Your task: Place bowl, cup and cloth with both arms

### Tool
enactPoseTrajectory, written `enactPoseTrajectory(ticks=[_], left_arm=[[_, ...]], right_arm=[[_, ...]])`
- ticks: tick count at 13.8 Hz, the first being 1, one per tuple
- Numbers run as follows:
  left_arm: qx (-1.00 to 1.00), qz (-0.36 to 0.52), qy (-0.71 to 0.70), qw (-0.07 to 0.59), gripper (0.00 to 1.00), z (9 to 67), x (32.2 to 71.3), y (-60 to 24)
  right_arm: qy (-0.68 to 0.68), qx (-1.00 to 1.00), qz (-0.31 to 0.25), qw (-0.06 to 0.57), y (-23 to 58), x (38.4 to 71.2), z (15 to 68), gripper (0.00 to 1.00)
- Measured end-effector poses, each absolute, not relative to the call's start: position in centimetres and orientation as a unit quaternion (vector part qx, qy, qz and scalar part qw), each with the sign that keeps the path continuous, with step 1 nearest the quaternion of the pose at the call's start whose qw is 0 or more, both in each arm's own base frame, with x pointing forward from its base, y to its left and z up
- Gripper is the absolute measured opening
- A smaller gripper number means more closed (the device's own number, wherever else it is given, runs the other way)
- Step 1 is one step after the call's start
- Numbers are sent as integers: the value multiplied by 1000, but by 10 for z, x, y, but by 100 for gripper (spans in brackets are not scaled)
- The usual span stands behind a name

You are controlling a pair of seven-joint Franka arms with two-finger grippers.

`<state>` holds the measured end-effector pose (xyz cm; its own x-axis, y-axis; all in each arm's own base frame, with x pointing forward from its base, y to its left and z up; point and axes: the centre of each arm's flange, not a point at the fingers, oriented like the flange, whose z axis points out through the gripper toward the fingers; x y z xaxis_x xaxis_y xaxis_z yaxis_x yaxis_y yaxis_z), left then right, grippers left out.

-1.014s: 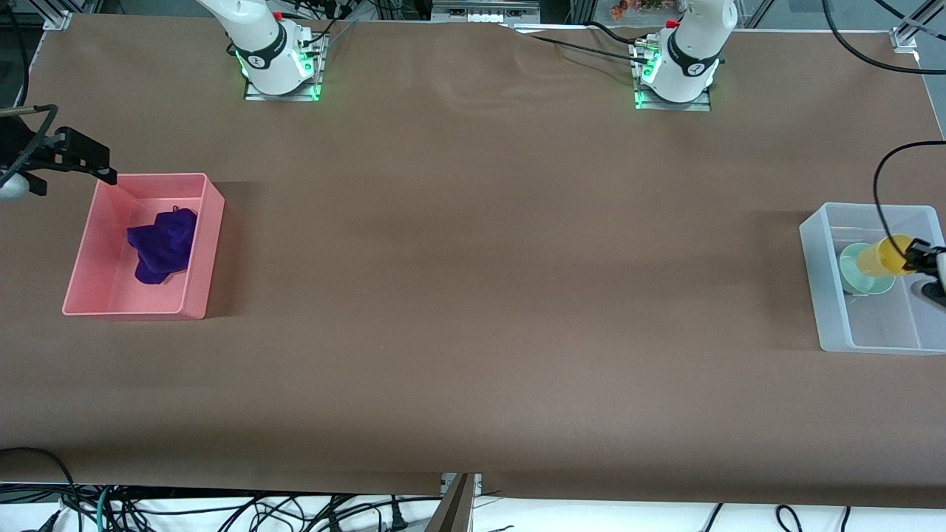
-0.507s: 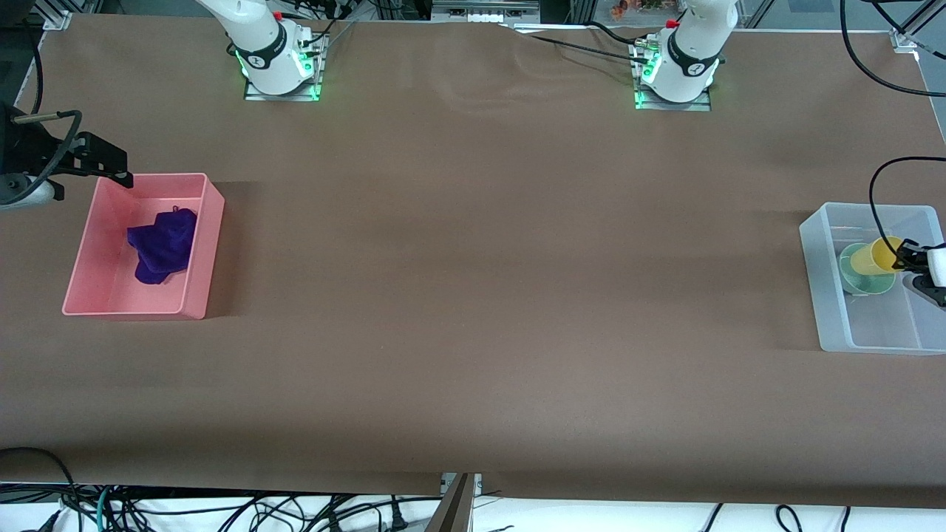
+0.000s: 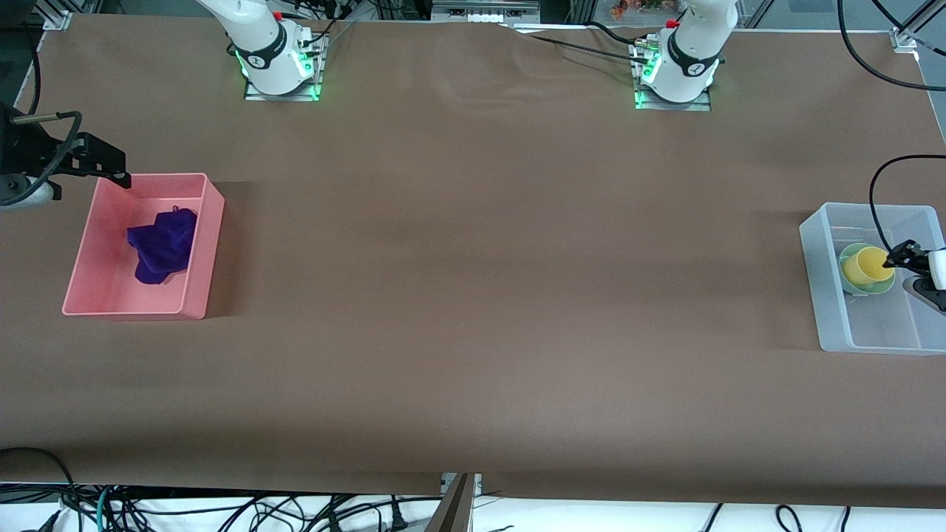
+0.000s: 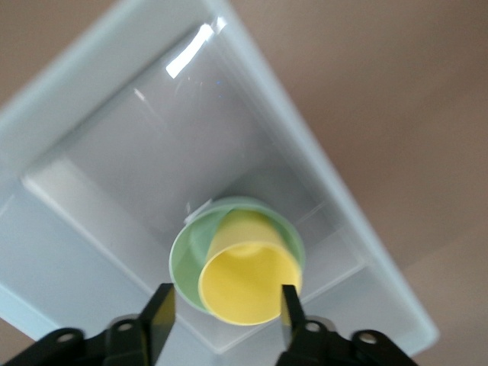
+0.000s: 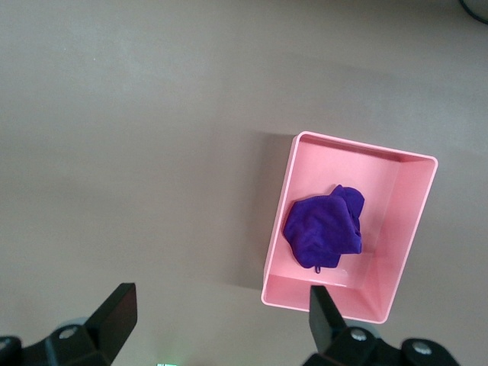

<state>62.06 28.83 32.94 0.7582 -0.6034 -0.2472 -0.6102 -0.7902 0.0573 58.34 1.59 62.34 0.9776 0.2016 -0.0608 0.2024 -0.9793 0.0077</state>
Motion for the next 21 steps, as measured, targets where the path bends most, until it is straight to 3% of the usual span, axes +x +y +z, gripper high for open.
enactPoseTrajectory(ticks=[3, 7, 12, 21], left_arm=[[-948, 115, 297, 12, 99, 409, 638, 187], [-969, 113, 219, 25, 100, 491, 632, 61], [-984, 91, 152, 12, 100, 548, 614, 0], [-998, 34, 50, -2, 100, 553, 560, -10]], right_arm=[[101, 994, -30, 7, 16, 584, 623, 100], [98, 995, -30, 7, 16, 584, 623, 100], [96, 995, -31, 7, 16, 584, 623, 100], [95, 995, -31, 7, 15, 584, 622, 100]])
